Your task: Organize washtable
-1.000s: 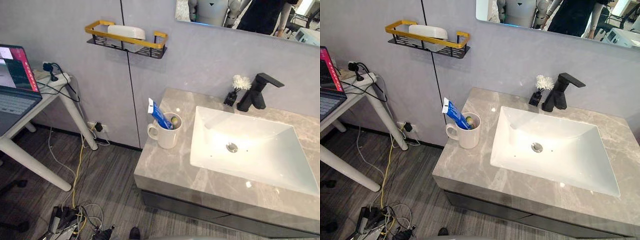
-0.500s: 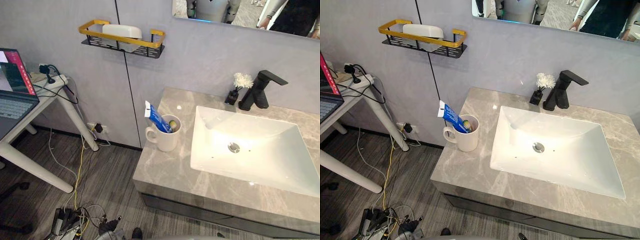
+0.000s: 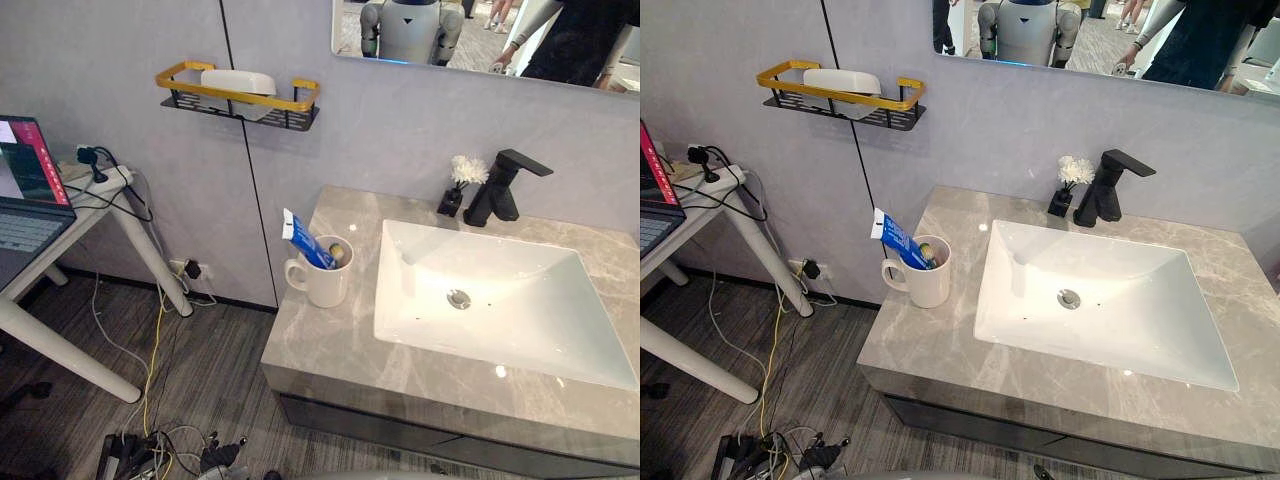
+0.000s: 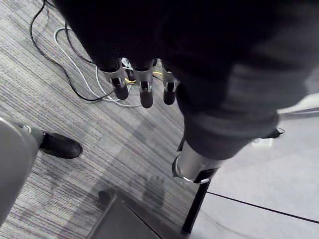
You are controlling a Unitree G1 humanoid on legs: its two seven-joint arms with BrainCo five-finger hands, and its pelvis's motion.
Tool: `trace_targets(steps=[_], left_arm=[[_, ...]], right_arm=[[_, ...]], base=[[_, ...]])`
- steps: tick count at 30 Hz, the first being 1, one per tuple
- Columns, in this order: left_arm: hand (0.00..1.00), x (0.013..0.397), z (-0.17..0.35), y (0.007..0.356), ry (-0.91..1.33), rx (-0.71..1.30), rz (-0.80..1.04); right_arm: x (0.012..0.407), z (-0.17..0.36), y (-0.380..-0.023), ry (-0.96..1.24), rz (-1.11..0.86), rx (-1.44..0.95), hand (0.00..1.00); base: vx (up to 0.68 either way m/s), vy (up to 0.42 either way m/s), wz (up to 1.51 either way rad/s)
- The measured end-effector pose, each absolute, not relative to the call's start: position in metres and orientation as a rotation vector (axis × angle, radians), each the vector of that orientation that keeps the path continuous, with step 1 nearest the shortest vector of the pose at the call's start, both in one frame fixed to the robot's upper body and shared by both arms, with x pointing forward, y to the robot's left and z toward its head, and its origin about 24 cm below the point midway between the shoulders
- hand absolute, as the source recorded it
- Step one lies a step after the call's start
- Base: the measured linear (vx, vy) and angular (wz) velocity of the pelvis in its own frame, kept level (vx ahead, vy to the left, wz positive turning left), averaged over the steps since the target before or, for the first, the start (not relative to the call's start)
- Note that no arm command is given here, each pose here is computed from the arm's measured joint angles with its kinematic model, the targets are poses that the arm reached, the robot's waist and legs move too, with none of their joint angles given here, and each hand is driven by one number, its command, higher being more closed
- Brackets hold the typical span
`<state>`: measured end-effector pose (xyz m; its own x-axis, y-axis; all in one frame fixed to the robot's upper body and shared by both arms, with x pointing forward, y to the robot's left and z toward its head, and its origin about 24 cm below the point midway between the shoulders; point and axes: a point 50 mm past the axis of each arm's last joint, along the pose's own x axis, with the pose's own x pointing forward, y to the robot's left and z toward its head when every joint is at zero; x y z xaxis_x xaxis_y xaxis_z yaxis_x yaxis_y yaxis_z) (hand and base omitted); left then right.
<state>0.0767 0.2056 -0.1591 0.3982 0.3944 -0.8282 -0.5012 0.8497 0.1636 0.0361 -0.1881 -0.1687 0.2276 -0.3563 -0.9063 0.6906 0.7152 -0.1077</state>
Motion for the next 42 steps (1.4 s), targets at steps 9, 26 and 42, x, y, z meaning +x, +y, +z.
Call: trace_targets(steps=[9, 26, 42], left_arm=[[0.0, 0.052, -0.161, 0.224, 0.984, -0.422, 0.882], [0.0, 0.1, 0.051, 0.367, -0.332, -0.295, 1.264], [1.0, 0.106, 0.16, 0.303, -0.837, -0.135, 0.971]], right_arm=[[0.034, -0.17, -0.188, 1.138, -0.688, 0.342, 0.0], [0.021, -0.166, -0.194, 1.135, -0.57, 0.26, 0.0], [0.017, -0.161, -0.201, 1.121, -0.528, 0.21, 0.0]], base=[[0.0, -0.001, 0.0], [0.06, -0.006, 0.13], [-0.03, -0.013, 0.04]])
